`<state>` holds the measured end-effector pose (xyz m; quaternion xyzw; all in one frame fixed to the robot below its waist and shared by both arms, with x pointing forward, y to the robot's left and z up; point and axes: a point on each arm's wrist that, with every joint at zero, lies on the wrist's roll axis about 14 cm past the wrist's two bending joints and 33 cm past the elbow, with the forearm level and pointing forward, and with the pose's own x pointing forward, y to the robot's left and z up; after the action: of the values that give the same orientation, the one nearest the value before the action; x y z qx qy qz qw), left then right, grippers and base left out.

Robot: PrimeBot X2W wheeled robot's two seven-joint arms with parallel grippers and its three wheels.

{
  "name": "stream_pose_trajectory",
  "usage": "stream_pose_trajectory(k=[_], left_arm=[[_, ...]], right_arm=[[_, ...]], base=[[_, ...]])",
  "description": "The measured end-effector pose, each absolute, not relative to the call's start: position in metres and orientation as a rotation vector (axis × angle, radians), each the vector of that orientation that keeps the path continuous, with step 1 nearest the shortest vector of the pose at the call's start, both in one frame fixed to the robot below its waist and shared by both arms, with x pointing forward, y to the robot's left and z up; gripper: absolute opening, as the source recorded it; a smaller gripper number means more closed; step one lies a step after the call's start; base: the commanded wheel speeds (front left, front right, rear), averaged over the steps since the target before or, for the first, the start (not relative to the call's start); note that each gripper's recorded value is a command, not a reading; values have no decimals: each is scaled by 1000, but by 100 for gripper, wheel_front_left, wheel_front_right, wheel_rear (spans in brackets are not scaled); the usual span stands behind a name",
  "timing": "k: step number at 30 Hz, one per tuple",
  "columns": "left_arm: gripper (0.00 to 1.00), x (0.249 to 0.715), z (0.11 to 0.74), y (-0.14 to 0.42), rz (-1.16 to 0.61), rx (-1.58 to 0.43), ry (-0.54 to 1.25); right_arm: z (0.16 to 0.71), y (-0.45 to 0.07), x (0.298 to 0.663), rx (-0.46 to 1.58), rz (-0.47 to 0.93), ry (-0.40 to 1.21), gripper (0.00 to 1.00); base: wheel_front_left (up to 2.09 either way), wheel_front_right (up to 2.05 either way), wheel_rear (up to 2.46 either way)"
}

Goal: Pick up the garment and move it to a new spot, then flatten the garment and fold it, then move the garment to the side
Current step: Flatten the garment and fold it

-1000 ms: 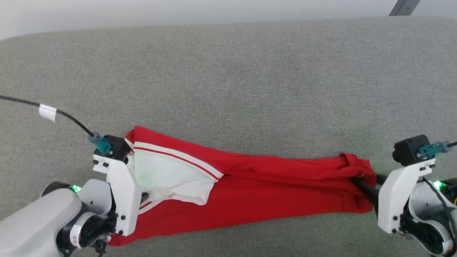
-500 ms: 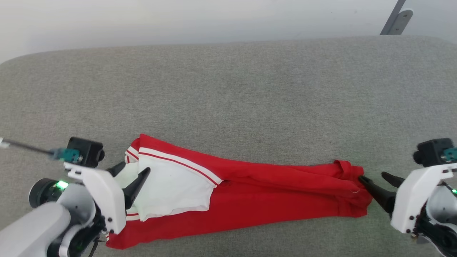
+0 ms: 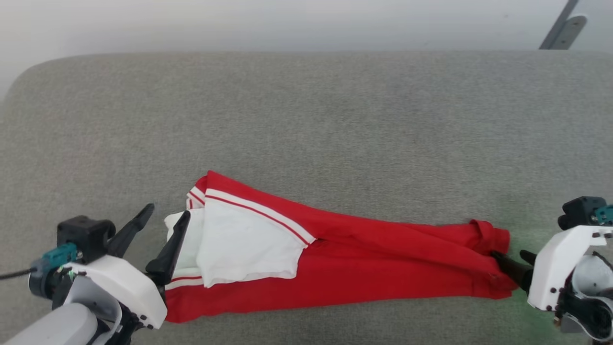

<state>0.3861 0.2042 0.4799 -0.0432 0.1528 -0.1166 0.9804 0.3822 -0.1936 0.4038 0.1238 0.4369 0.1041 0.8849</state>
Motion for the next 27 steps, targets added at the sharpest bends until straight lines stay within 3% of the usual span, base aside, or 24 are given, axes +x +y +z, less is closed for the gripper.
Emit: stream_pose_trajectory(k=[11, 12, 13, 19, 27], left_arm=[[100, 383, 491, 230, -86, -117, 190], [100, 381, 492, 233, -74, -116, 176], [100, 379, 493, 234, -64, -119, 163], [100, 361, 492, 249, 0, -135, 114], [100, 343, 489, 254, 45, -179, 66]], right_arm=[[369, -162, 389, 289, 291, 1046, 100], [370, -157, 390, 303, 306, 1052, 45], [370, -151, 390, 309, 325, 1060, 0], [378, -115, 386, 420, 430, 1077, 0], [398, -126, 395, 407, 436, 1012, 0]], base=[[0, 0, 0], [0, 0, 0], [0, 0, 0], [0, 0, 0], [0, 0, 0]])
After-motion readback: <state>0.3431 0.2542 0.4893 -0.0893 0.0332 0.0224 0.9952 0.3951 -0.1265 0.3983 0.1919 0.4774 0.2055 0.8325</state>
